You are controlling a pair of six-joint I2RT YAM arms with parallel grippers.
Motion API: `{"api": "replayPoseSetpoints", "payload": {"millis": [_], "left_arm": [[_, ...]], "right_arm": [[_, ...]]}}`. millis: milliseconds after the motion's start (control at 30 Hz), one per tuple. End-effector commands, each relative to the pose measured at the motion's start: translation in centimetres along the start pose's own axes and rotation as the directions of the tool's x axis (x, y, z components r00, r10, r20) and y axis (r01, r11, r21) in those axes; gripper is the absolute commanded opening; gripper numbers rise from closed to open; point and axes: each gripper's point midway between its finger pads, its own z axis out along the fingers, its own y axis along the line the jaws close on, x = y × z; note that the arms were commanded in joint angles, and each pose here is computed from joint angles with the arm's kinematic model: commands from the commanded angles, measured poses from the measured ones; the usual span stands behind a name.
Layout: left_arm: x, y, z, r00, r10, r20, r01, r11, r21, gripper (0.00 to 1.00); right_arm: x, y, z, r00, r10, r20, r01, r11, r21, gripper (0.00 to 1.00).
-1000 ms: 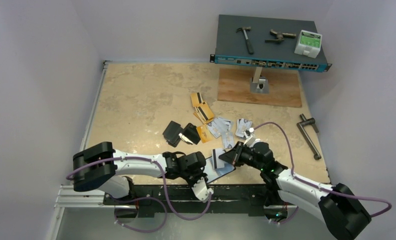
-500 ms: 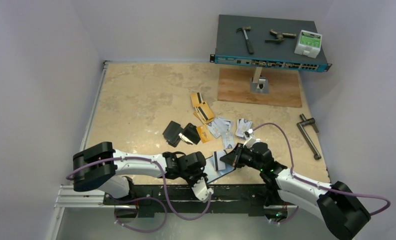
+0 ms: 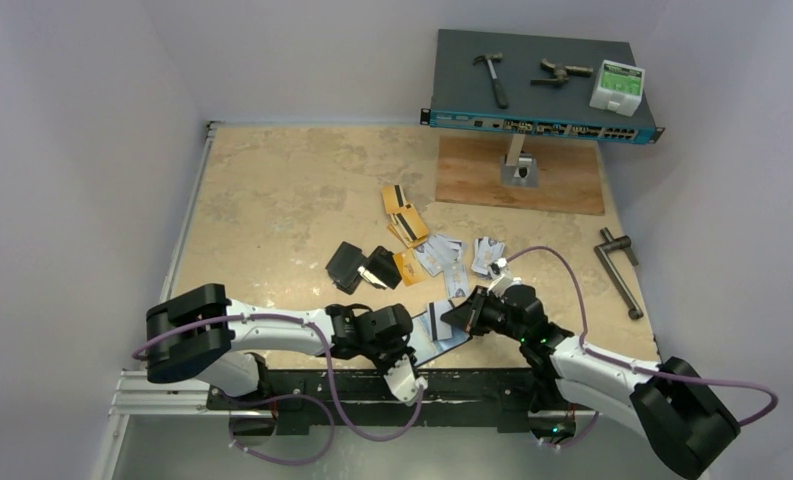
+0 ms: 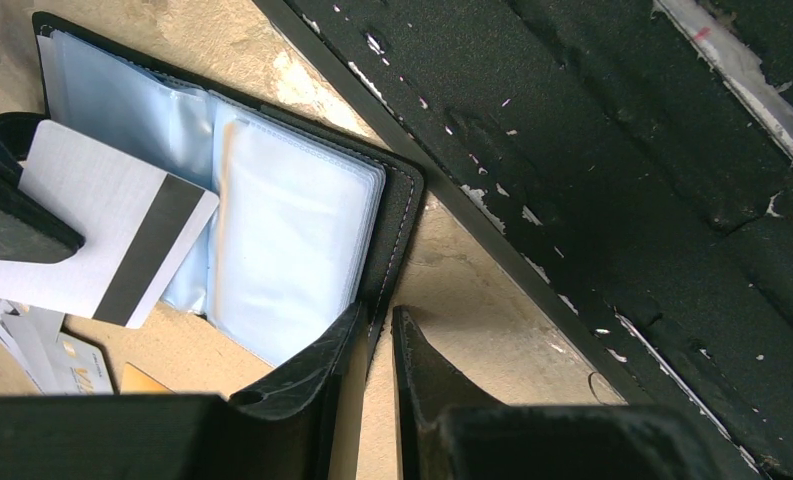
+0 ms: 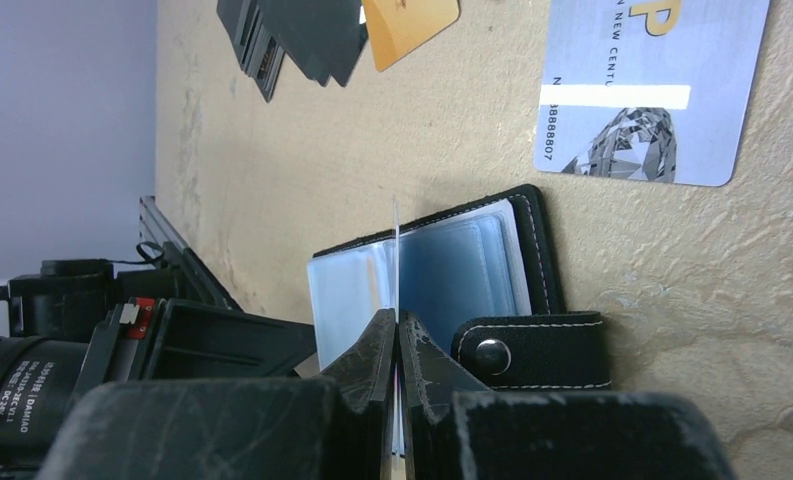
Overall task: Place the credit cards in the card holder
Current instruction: Insert the credit card into the card holder.
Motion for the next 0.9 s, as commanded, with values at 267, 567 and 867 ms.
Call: {"api": "replayPoseSetpoints", "payload": {"millis": [267, 567, 867], "left_arm": [[1.5, -2.6, 0.3, 0.998, -0.022, -0.056, 0.027, 0.997, 0.077, 0.13], [1.7, -2.9, 0.3, 0.998, -0.01, -0.057, 0.014, 0.997, 0.076, 0.12], [2.2, -3.8, 0.0, 0.997, -0.019, -0.074, 0.025, 0.996, 0.086, 0.11]], "right_arm": [[2.2, -1.0, -0.7, 0.999, 0.035, -0.041, -0.036, 0.999, -0.035, 0.0], [2.8, -1.8, -0.8, 0.996, 0.07, -0.06, -0.07, 0.998, 0.001, 0.0], [1.4, -2.2, -0.8, 0.998, 0.06, 0.021, -0.061, 0.998, 0.036, 0.0]]}}
